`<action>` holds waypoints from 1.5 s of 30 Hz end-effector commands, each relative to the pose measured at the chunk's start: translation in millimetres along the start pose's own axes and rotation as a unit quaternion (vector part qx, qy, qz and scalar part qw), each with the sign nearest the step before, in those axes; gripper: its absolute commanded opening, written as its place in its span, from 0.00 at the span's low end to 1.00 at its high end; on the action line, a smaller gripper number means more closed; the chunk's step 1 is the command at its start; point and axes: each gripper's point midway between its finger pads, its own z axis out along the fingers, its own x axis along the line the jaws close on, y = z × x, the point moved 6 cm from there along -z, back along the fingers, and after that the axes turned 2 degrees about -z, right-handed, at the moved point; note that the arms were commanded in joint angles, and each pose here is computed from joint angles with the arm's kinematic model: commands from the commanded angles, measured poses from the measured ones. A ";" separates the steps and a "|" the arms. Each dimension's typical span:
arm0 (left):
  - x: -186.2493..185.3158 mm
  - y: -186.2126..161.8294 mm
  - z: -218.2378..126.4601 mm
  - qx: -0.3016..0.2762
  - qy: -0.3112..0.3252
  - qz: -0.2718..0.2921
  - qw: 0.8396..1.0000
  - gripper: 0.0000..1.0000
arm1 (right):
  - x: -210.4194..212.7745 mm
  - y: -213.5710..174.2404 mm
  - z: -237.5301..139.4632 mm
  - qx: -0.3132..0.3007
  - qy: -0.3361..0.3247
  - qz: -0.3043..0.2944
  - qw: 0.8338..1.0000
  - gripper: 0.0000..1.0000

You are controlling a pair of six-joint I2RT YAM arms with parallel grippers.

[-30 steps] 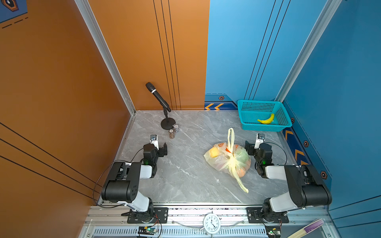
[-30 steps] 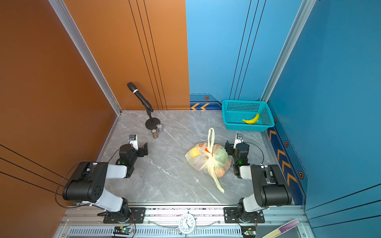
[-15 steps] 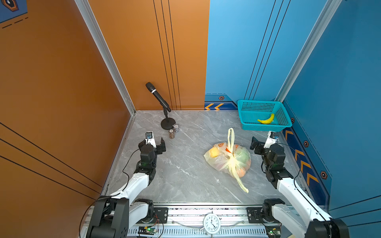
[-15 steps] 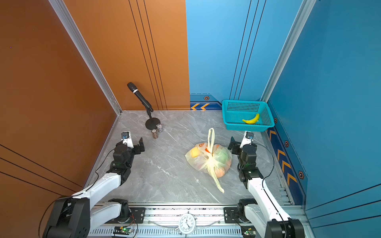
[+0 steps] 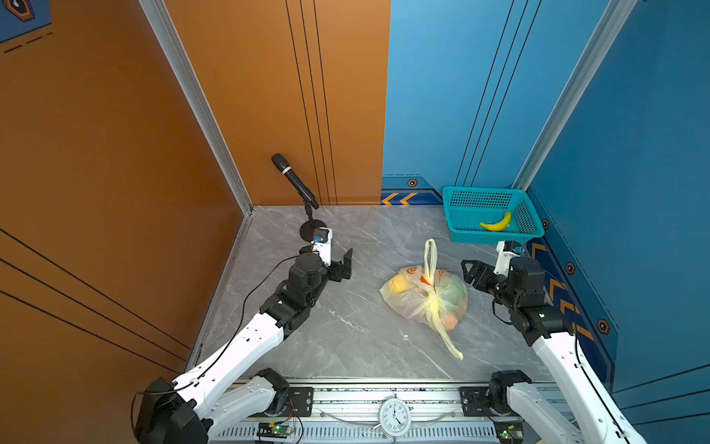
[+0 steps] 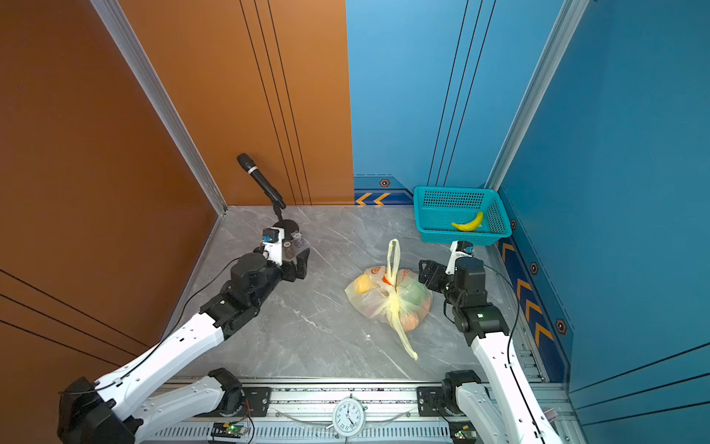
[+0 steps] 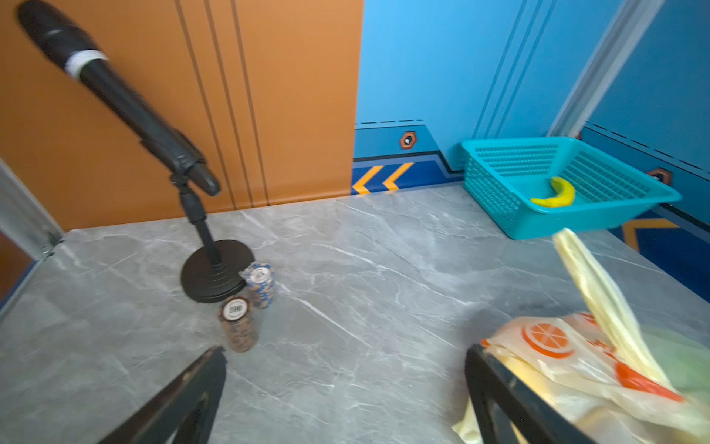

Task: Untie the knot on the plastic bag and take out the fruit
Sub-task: 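Reach both grippers toward the knot on top of the yellow bag, then grasp the knotted bag handles with both grippers at the knot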

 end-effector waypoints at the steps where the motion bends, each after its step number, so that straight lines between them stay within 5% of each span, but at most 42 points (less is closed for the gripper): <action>1: -32.6 -5.2 2.3 0.035 -0.049 0.020 0.998 0.97 | 13.0 -20.2 0.6 0.099 0.026 0.023 0.994 0.81; 9: -113.8 -32.5 11.3 0.085 -0.167 0.084 0.979 0.98 | 25.9 -53.2 24.8 0.180 0.016 -0.007 0.984 0.74; 17: -163.4 -68.5 25.4 0.131 -0.245 0.083 0.957 0.99 | 15.4 -72.7 38.1 0.191 -0.011 -0.008 0.981 0.58; 25: -199.6 -93.2 34.7 0.136 -0.304 0.109 0.937 0.91 | 8.1 -82.0 44.0 0.201 -0.036 -0.026 0.979 0.43; 34: -216.4 -106.3 52.3 0.147 -0.304 0.124 0.933 0.87 | 14.3 -90.7 48.2 0.220 -0.022 -0.033 0.975 0.25; 45: -221.1 -128.2 60.7 0.180 -0.310 0.139 0.923 0.64 | 17.1 -89.8 47.9 0.211 -0.017 -0.034 0.977 0.09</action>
